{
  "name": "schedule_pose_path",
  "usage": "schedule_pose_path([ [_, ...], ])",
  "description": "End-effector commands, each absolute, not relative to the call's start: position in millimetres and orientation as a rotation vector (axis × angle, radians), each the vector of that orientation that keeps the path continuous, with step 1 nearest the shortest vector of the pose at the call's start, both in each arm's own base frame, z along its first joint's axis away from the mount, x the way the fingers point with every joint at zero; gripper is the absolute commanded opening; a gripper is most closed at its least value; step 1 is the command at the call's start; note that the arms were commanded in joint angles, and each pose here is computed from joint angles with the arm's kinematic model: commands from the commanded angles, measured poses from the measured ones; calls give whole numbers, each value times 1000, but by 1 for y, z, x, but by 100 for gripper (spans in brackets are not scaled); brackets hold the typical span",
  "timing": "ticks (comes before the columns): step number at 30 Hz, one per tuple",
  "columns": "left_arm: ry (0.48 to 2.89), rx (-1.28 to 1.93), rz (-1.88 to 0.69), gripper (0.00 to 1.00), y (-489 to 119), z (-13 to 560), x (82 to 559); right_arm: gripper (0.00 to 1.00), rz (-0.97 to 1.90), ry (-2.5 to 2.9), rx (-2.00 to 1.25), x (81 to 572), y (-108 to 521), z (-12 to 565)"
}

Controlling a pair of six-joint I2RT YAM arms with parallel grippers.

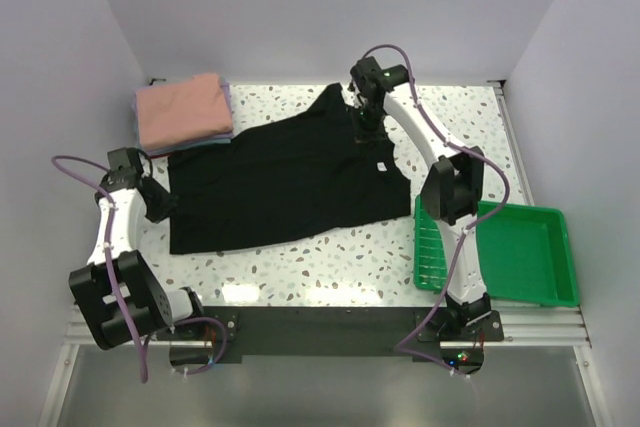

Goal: Fold and stack the t-shirts
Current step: Fold the tshirt

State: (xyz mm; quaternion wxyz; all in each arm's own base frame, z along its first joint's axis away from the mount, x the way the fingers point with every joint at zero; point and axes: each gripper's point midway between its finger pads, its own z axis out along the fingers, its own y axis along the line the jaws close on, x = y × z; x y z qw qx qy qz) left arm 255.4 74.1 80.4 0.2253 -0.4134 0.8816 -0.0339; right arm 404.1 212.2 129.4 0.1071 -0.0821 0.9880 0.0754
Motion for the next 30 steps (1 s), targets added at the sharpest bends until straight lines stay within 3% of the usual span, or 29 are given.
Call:
schedule_pose_path([
  [1, 2343, -1086, -51, 0, 94, 101, 278, 0, 211, 2829, -175, 424, 198, 150],
  [17, 2270, -1084, 11, 0, 114, 118, 288, 0, 209, 2738, -83, 453, 183, 164],
  [30, 2305, -1089, 35, 0, 118, 94, 285, 0, 217, 2746, -81, 461, 185, 149],
])
